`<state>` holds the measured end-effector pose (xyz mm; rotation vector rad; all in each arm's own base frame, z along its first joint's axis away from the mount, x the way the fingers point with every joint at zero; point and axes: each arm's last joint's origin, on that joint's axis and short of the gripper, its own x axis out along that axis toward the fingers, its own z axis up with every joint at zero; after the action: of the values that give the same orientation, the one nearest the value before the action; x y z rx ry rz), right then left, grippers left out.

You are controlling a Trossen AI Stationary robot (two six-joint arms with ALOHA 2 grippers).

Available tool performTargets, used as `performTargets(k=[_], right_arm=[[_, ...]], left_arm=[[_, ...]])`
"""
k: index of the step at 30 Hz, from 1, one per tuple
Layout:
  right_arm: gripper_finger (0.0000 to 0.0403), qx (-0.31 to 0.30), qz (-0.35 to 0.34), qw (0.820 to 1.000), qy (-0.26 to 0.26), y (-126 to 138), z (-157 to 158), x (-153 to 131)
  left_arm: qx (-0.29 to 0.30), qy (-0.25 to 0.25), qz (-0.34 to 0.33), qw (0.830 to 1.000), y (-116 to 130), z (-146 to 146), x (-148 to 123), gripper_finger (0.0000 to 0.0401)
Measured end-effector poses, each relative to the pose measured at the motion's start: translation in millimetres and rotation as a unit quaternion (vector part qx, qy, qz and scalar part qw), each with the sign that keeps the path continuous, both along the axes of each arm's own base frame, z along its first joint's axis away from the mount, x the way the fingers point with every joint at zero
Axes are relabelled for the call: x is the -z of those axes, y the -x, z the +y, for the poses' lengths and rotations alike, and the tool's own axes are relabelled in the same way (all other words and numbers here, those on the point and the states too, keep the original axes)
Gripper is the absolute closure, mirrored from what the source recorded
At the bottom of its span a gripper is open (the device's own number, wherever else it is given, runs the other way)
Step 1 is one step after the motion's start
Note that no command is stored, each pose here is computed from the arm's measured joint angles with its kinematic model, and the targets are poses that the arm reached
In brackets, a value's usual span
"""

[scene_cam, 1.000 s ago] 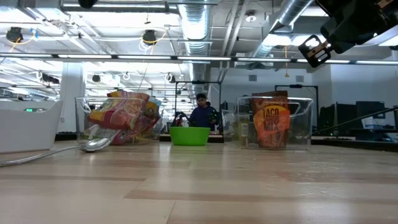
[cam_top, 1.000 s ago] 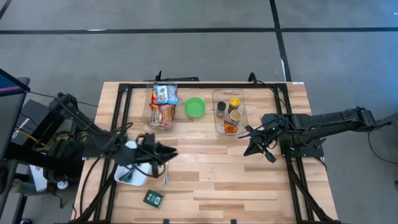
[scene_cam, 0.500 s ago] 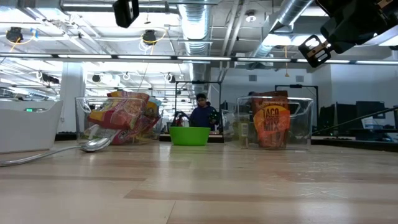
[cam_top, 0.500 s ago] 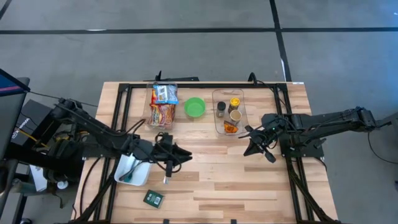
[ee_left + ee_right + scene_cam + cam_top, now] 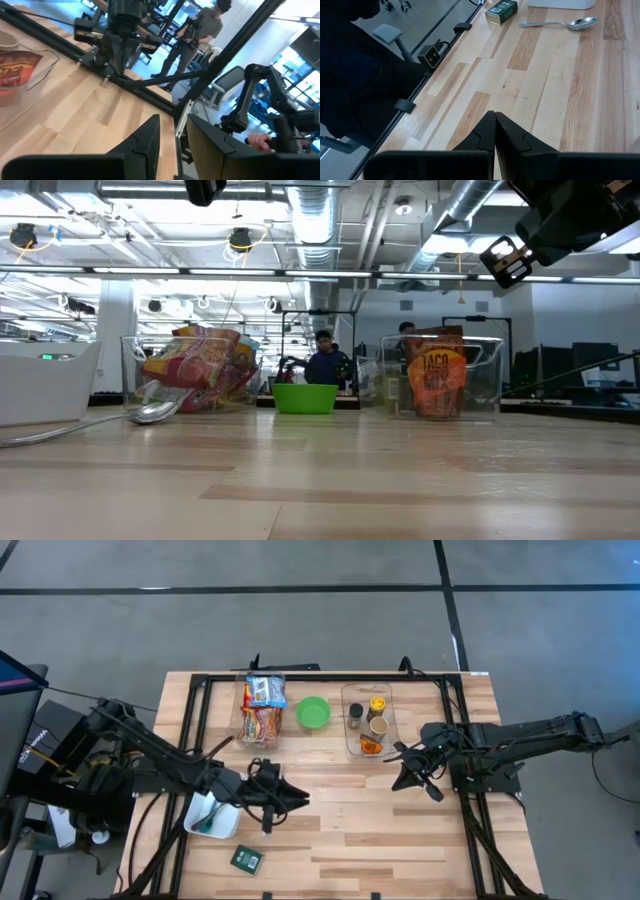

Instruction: Pick & Place Food Item

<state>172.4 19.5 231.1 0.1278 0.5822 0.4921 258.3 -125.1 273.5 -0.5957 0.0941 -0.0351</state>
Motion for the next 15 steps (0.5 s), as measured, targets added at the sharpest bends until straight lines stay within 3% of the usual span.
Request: performTargets(k=[10,15], right_arm=[[0.0403,0.000,0.000,1.000,0.000,0,0,0],[0.0403,0.000,0.000,1.000,0.000,0,0,0]], left_arm=[[0.049,0.003,0.010,0.999,-22,-22,5,0.0311],[0.062,0.014,0.013,0.998,-33,-38,4,0.0332]])
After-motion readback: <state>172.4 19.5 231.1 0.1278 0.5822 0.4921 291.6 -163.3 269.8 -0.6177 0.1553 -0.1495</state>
